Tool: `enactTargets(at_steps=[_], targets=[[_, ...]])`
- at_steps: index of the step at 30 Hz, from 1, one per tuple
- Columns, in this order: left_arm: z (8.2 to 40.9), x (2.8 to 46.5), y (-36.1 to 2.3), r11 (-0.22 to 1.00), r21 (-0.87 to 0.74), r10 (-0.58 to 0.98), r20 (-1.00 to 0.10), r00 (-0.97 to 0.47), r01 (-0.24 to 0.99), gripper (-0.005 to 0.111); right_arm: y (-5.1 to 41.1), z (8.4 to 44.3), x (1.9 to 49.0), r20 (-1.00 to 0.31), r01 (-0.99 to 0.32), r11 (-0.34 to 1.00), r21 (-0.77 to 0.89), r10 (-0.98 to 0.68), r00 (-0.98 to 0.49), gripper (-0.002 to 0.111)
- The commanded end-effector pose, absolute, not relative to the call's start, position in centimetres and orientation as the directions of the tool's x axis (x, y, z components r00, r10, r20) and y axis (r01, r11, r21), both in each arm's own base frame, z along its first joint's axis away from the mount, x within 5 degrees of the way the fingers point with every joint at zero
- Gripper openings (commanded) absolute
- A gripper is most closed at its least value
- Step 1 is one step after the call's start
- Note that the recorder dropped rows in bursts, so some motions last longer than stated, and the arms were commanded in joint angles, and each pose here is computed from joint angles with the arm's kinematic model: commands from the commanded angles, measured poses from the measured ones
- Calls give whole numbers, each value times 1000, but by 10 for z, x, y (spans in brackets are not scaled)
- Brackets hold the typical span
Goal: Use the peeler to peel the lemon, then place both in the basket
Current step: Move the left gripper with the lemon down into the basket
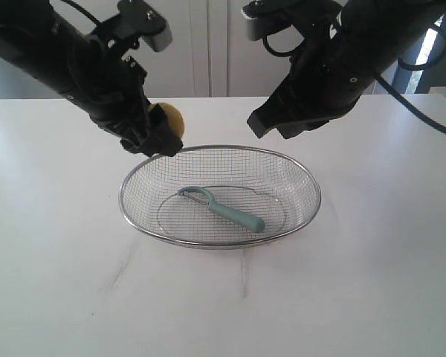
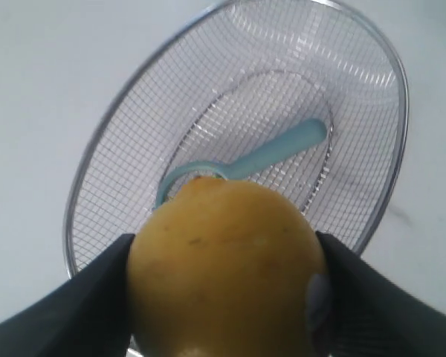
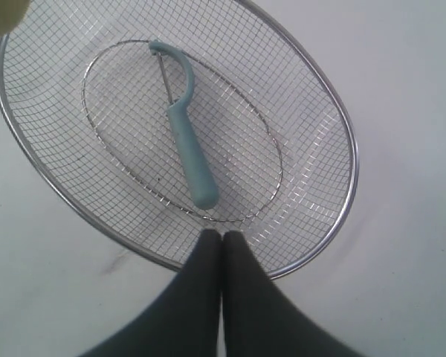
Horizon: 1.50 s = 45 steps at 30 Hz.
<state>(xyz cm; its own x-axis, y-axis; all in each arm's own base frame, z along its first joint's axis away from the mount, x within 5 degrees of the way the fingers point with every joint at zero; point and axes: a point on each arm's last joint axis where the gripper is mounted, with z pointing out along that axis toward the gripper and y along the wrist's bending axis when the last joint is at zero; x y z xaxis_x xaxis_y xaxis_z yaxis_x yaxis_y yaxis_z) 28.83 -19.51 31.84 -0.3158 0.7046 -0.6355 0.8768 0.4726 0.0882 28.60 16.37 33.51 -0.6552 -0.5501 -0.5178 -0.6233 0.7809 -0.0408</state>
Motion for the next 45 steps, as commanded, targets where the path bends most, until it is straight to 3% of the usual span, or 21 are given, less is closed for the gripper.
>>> enactTargets(at_steps=[1,13,41,45], targets=[[318,290,-197,479,87,704,-633,-323,874,0,161,336,286,-523,-615,787,-44,-543,-657,0],[315,298,-202,512,71,657,-675,-337,856,0,161,336,286,-524,-615,787,-44,-542,-656,0],[211,339,-220,529,-3,727,-515,-454,849,0,161,336,286,-524,-615,787,-44,-543,-657,0],[206,342,-220,526,15,734,-512,-446,850,10,161,336,286,-524,-615,787,-44,-543,-657,0]])
